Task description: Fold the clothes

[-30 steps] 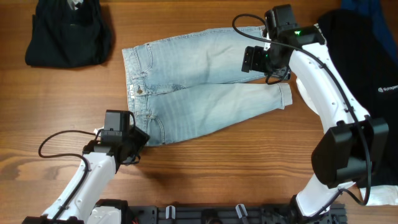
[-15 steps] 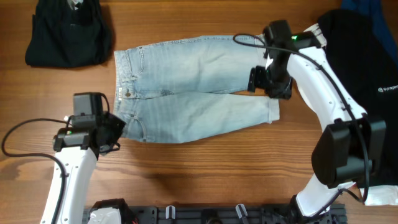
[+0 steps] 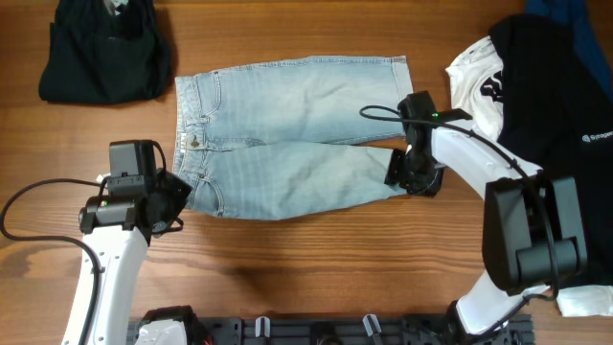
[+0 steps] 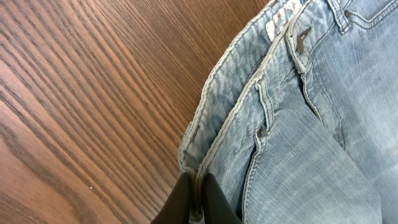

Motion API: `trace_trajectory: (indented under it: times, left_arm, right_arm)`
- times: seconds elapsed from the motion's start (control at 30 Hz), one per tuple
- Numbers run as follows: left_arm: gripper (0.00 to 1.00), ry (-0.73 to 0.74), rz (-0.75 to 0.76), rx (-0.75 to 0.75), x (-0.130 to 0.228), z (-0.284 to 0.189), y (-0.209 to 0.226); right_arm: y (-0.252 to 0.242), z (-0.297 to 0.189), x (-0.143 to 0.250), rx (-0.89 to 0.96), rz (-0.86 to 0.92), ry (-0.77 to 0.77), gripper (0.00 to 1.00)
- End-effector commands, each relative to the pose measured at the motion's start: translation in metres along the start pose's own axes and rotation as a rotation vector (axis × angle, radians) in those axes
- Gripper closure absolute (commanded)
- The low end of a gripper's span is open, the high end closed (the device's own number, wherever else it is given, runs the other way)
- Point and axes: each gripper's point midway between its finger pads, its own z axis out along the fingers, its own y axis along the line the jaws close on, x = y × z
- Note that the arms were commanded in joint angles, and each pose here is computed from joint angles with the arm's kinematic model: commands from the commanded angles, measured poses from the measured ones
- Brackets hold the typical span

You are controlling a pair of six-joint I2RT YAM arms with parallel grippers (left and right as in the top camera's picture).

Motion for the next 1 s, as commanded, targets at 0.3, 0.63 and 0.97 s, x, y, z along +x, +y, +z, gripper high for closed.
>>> trace_trajectory:
  times: [0.3,0.63,0.97]
  left_arm:
    - [0.96,-0.077,0.062,0.026,-0.027,-0.039,-0.019]
    - [0.96,-0.072,0.062,0.015,-0.026,-0.039,-0.017]
    - [0.96,-0.098,0.114,0.007,-0.032,-0.048,-0.019]
  right_arm:
    - [-0.007,-0.041,-0.028,-0.066,0.020,-0.157,0.77]
    - [-0.013,-0.050,-0.035,-0.058,0.015,-0.206,0.66]
    - [-0.026,-0.071,-0.050,-0.021,0.044,-0.295,0.96]
